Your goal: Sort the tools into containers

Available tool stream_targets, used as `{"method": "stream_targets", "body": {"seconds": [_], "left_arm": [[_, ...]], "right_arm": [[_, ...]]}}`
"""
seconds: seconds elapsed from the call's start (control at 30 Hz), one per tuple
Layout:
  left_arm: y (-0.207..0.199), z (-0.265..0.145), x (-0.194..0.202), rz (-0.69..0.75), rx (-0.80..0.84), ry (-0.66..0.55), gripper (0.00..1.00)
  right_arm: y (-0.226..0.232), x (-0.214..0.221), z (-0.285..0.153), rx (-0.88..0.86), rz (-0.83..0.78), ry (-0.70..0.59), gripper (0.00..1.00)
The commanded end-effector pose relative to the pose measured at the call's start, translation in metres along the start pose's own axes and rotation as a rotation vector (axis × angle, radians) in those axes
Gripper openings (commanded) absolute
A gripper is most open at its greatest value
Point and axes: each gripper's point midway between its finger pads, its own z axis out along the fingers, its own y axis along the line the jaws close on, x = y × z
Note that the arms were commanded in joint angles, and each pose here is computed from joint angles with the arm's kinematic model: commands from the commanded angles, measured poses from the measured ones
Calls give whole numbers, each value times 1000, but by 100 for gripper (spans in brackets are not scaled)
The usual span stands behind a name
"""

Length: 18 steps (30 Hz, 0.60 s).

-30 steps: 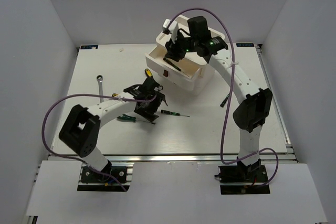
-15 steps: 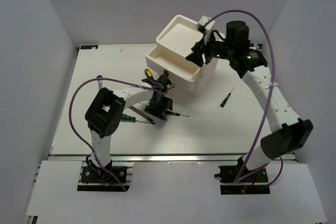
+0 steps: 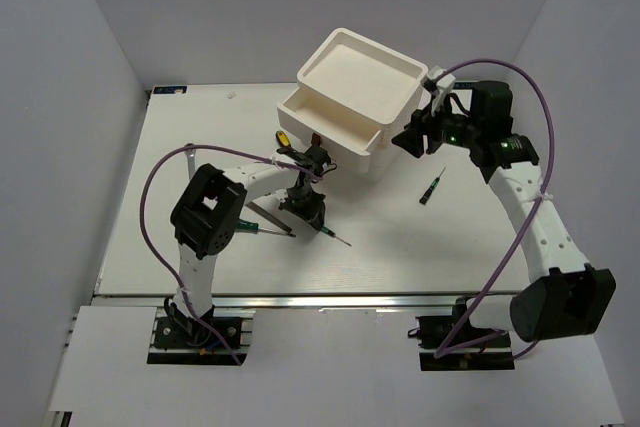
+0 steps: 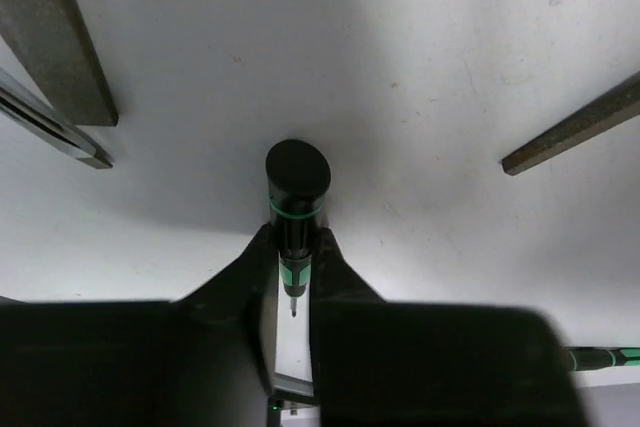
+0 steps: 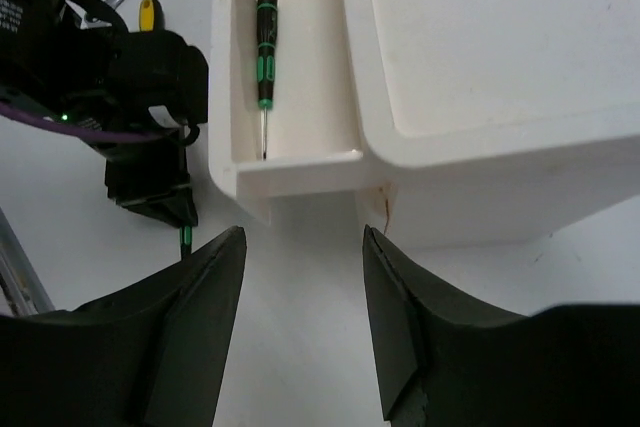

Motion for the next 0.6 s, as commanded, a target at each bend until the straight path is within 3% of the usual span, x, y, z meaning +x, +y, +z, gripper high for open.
{"method": "stream_targets", "body": {"seconds": [0.0,0.1,0.23,0.4,0.57], "left_arm": [[-1,-2,-13,26,11,-82,10],[-23,-36,-19,87,136,-136,0],[-38,-98,-29,174,302,-224,0],[-16,-154,-49,169,473,-334,0],[-16,-232,-48,248,786,-390,0]], "right_arm": [[5,2,-21,24,0,-30,56],[-4,28,-34,73,73,12,56],[-10,64,-49,117,180,78,56],[-20,96,-54,163,242,122,57],[-28,123,-48,181,271,178,59]]}}
